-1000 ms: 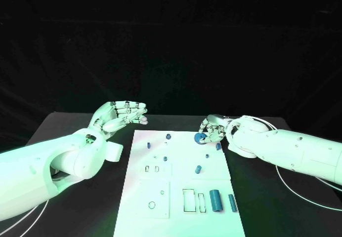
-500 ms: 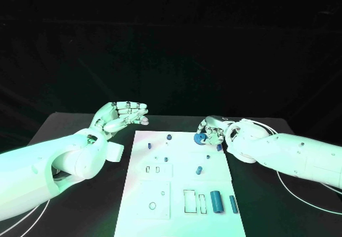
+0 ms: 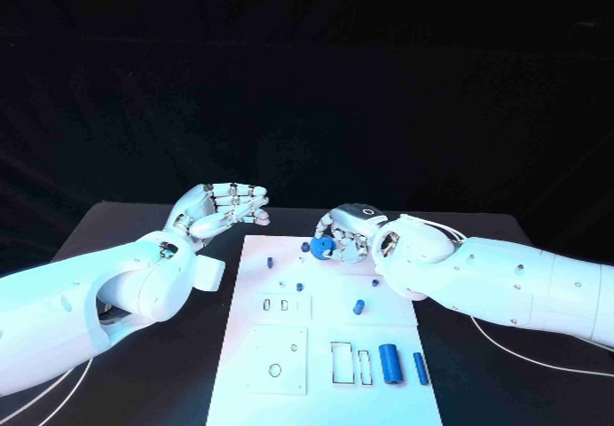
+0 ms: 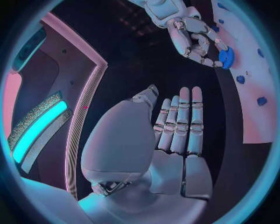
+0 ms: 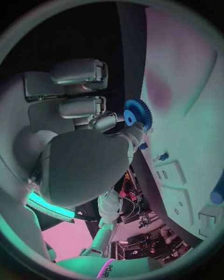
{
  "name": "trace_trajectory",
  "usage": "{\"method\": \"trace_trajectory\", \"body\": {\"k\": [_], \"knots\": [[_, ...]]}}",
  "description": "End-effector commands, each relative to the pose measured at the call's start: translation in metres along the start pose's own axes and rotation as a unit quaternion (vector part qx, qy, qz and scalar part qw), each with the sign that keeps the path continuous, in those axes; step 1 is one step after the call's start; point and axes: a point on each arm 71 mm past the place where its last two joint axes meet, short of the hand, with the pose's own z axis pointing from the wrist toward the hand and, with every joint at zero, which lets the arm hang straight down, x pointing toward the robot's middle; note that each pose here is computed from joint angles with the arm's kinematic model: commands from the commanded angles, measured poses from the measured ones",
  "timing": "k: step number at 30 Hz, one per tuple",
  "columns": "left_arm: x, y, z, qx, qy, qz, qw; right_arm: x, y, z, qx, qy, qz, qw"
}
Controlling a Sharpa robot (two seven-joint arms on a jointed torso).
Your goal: Assemble the parts on the task board
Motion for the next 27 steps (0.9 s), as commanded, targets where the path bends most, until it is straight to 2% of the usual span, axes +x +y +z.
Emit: {"method": "trace_trajectory", "body": {"k": [1, 11, 27], "knots": [[0.0027, -0.0012, 0.0008, 0.003, 0.009, -0.006, 1.000, -0.002, 0.013, 0.005, -0.010, -0.026, -0.039, 0.999], [0.0052, -0.0010, 0.0018, 0.004, 0.012, -0.007, 1.000, 0.017, 0.040, 0.021, -0.027, -0.015, -0.039, 0.999], [0.0060, -0.0007, 0.0028, 0.004, 0.013, -0.007, 1.000, 0.036, 0.041, 0.030, -0.024, 0.007, -0.039, 0.999]]}}
